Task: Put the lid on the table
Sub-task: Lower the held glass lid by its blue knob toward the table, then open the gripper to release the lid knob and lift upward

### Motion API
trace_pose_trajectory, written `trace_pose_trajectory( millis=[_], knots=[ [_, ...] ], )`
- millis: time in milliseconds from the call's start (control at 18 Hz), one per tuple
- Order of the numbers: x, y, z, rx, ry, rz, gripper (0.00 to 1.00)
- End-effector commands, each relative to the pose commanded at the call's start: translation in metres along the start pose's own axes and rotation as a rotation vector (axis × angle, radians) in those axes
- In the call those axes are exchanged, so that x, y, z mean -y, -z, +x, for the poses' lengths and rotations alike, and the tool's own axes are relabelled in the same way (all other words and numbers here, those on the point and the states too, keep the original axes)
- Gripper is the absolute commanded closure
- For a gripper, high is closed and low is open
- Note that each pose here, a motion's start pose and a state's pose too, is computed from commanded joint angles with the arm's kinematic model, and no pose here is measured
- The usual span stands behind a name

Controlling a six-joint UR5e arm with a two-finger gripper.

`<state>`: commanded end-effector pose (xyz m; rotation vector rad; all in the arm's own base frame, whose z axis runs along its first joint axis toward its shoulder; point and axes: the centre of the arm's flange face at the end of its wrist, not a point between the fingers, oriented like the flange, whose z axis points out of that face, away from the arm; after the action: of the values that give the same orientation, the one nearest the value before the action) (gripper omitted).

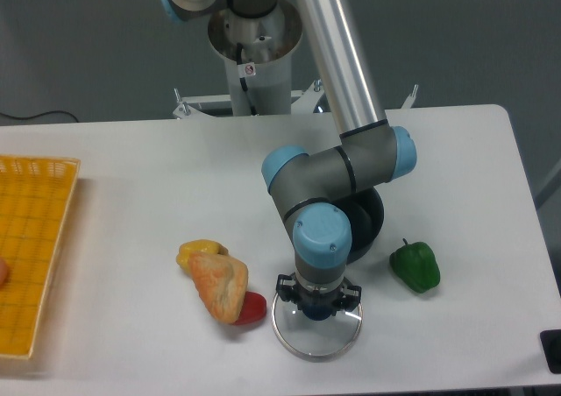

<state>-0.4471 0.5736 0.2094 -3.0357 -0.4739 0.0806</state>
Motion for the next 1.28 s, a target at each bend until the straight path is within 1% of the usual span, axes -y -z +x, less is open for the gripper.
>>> trace_pose_trajectory(
  millis=[56,111,222,278,389,556,611,889,1167,1278],
  knots=[
    [0.0,-0.001,-0.001,0.004,0.0,-0.004,0.31],
    [-0.001,-0.003,0.0,0.013,-0.002,-0.011,0.29],
    [0.001,-0.004,0.005,0.018,-0.012,-0.016,0.2],
    [0.001,-0.004,0.005,0.018,-0.014,-0.016,0.18],
    [0.001,-0.005,0.005,0.019,-0.017,-0.017,0.0],
    [0.001,0.004,0.004,0.042,-0.023,-0.016,0.0],
    [0.001,0.013,0.004,0.052,-0.029,-0.006,0.0],
    [-0.002,0.057,0.005,0.086,-0.134,0.033,0.0],
    [-0.015,0.086,0.01,0.124,-0.272,0.026,0.0],
    [-0.022,0.098,0.013,0.133,-0.303,0.031,0.0]
  ],
)
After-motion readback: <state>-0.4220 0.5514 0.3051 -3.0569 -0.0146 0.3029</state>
